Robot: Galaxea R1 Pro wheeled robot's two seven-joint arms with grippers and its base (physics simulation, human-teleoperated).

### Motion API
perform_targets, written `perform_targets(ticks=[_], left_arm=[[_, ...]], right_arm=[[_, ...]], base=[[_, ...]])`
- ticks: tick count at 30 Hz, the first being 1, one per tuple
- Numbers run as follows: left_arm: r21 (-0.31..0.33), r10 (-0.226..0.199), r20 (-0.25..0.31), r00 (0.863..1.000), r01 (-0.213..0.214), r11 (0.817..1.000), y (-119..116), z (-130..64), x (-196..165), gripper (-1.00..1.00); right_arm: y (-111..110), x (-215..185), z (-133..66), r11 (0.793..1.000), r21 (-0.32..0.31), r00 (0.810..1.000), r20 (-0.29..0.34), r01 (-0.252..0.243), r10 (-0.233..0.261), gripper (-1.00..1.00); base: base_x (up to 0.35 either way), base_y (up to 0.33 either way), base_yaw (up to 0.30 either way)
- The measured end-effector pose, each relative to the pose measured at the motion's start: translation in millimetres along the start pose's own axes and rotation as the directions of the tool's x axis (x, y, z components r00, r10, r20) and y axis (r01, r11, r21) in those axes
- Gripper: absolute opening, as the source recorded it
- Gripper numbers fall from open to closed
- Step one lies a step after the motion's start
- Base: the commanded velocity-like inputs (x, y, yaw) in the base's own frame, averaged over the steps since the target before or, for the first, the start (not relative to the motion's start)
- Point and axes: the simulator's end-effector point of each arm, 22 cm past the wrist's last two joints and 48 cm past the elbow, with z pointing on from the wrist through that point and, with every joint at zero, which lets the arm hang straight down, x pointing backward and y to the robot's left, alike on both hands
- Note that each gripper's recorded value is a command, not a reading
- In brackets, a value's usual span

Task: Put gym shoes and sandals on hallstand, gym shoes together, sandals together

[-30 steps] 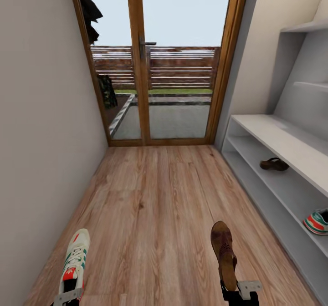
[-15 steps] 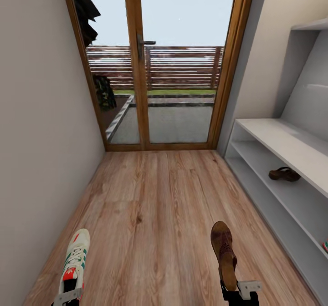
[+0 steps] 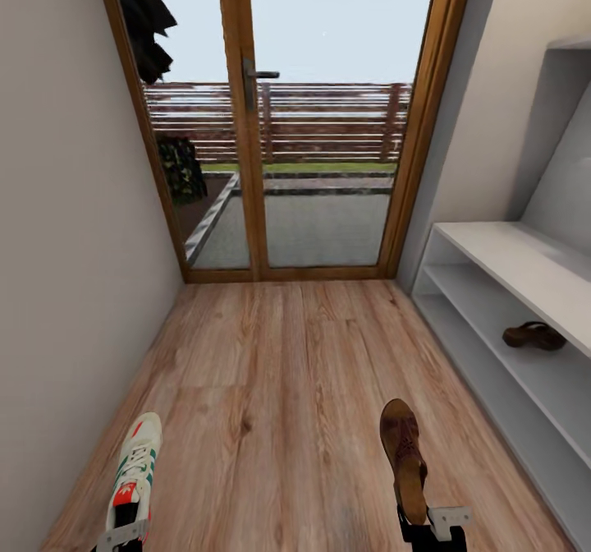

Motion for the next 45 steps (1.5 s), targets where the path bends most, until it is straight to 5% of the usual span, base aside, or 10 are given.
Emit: perform_targets(ticks=[45], left_arm=[[0.005,-0.002,0.024,1.000,0.002,1.000,-1.9,-0.8,-11.0,-1.00]], right_arm=[[-1.7,-11.5,-0.2,1.000,0.003,1.000,0.023,0.000,0.000,-1.00]], base=[[0.338,0.082,-0.195]])
